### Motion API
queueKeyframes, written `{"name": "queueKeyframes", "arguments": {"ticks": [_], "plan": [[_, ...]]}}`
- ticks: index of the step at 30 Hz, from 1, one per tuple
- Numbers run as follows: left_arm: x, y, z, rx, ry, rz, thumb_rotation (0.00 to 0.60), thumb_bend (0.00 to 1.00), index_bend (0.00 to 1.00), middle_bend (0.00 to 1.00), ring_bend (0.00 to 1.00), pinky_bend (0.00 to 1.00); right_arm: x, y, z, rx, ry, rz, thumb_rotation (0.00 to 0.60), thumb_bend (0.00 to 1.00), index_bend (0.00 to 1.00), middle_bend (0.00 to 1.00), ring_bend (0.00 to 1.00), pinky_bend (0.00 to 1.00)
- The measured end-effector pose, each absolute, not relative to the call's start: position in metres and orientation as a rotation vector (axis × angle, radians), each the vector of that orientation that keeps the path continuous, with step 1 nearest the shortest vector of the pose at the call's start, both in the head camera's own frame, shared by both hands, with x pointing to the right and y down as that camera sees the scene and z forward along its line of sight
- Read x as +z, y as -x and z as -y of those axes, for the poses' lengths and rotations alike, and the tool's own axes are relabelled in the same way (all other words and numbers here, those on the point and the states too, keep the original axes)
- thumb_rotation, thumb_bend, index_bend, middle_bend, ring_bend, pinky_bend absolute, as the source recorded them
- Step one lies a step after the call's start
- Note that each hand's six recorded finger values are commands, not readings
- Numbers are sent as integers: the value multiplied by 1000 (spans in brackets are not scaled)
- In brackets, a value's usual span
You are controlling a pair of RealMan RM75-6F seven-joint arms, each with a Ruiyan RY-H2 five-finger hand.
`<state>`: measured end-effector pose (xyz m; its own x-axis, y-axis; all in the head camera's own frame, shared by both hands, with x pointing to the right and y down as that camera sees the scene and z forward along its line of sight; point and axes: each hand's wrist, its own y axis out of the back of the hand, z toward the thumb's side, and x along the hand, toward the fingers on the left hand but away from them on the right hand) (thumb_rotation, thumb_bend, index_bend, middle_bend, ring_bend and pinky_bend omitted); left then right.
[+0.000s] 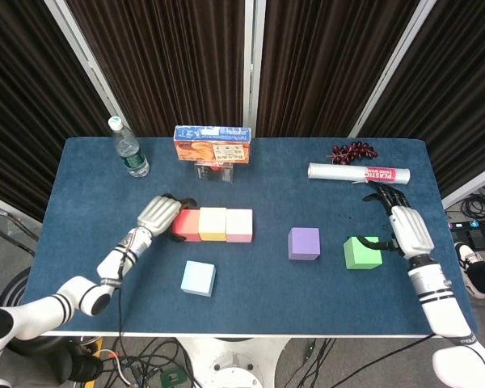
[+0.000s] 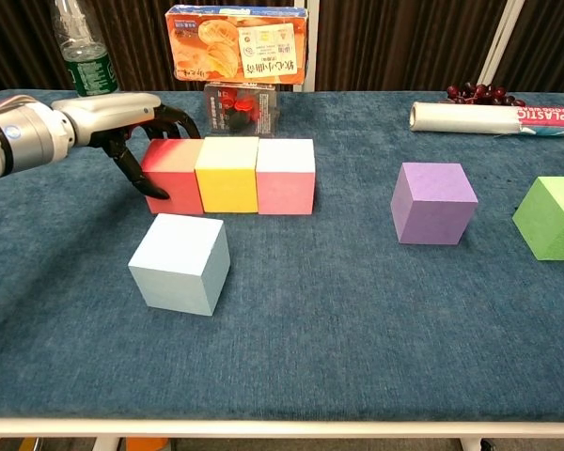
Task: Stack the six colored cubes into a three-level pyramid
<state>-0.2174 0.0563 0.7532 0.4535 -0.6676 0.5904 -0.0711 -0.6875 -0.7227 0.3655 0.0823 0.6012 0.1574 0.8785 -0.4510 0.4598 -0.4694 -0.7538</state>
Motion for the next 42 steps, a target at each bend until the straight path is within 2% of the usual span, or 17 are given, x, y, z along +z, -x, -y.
{"name": "queueKeyframes", "arguments": {"ticks": [17,42], "plan": [[748,216,-44,-1228,2071,-605,600,143,251,496,416,260,600,-370,-83,1252,1990,1288,600,105,0,256,0,0],[750,212,-53,-1223,2066,-584,600,143,251,495,416,260,602,-373,-84,1257,1993,1297,600,105,0,256,0,0]]}}
